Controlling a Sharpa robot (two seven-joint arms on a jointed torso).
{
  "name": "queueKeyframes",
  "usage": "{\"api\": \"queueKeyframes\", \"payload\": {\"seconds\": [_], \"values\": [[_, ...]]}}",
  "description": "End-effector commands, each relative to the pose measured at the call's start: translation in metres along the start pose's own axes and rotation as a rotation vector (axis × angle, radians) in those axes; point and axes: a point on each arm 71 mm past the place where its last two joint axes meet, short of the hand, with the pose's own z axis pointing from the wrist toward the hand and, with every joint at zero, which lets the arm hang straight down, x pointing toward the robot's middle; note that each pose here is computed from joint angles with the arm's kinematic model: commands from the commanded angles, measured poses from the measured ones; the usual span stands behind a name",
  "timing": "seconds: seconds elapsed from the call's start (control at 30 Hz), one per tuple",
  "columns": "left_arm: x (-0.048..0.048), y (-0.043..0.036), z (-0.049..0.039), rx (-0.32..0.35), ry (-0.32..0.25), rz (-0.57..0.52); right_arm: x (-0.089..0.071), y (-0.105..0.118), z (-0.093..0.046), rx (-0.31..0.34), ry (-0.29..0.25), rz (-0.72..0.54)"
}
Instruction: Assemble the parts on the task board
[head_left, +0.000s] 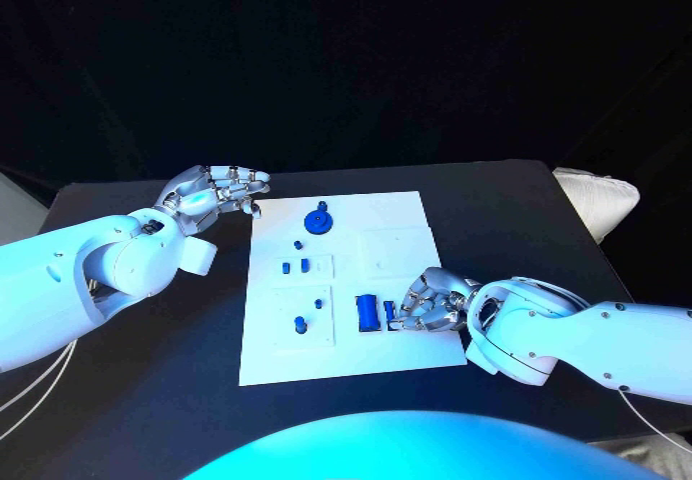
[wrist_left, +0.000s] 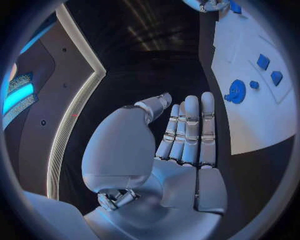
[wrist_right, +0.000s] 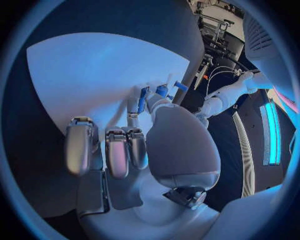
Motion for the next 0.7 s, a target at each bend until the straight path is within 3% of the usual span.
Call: {"api": "queueKeyframes", "payload": {"seconds": [0.03, 0.5, 0.7], "values": [[0.0026, -0.0005, 0.0005, 0.005, 0.017, -0.007, -0.001, -0.001, 0.002, 0.01, -0.024, -0.033], [0.0024, -0.0003, 0.0002, 0.004, 0.016, -0.006, -0.004, -0.003, -0.003, 0.007, -0.035, -0.014], [0.0033, -0.0002, 0.0007, 0.006, 0.017, -0.007, -0.012, 0.0, -0.004, -0.028, -0.055, 0.029]]}}
